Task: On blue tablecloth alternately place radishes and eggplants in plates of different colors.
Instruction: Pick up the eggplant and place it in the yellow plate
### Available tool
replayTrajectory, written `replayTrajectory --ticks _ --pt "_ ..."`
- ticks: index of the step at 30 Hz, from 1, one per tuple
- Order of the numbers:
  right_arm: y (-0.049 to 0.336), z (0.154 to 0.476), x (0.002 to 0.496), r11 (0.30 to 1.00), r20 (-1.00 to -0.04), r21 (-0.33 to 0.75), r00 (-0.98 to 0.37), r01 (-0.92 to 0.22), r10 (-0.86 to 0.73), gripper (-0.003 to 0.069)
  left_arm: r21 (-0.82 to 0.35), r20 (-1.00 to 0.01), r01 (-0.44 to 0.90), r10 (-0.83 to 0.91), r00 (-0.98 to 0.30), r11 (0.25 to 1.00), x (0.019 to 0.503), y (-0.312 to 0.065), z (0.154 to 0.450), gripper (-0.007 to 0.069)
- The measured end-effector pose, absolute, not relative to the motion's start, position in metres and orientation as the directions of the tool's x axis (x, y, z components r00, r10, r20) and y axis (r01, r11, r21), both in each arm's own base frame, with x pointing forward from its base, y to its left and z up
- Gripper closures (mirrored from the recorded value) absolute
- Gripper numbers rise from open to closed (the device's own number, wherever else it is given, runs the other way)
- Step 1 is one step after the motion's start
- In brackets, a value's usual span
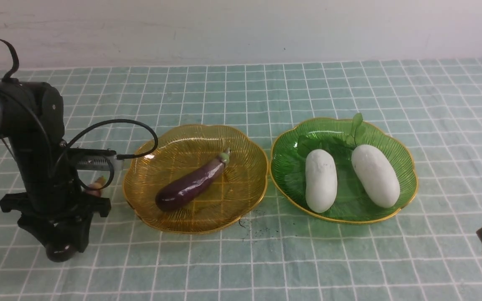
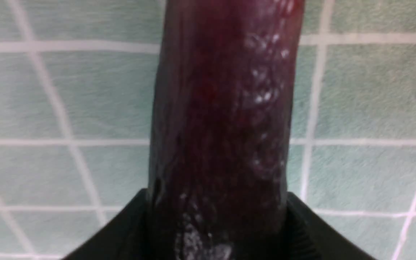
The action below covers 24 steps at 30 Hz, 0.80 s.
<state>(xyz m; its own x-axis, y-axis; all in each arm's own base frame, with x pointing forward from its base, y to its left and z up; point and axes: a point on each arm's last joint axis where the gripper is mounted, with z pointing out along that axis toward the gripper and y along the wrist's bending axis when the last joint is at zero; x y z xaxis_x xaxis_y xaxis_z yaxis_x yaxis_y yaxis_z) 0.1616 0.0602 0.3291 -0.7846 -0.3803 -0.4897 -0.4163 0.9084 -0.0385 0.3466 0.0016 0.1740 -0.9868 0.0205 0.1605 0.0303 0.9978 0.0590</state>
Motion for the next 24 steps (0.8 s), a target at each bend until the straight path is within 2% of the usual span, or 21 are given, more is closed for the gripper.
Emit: replayTrajectory --ticks 7,11,17,19,24 --pt "0.061 0.329 0.161 0.909 -0.489 -0.034 -0.786 -0.417 -0.378 0.0657 0.093 0.028 0.037 0.035 -0.999 0.995 0.335 0.004 0.223 0.0258" --pt "0.063 0.329 0.161 0.909 -0.491 -0.003 -0.791 -0.417 -0.364 0.0657 0.037 -0.046 0.051 0.053 -0.998 0.998 0.326 -0.01 0.25 0.0258" --pt "0.067 0.329 0.159 0.907 -0.495 0.047 -0.799 -0.418 -0.342 0.0657 -0.027 -0.094 0.257 0.254 -0.963 0.966 0.329 -0.054 0.256 0.0258" --pt "0.067 0.33 0.159 0.907 -0.496 0.053 -0.799 -0.418 -0.339 0.0657 -0.029 -0.146 0.336 0.329 -0.933 0.941 0.334 -0.075 0.256 0.0258" --pt "0.067 0.33 0.159 0.907 -0.498 0.054 -0.799 -0.418 -0.338 0.0657 -0.021 -0.223 0.407 0.393 -0.892 0.913 0.344 -0.104 0.256 0.0258"
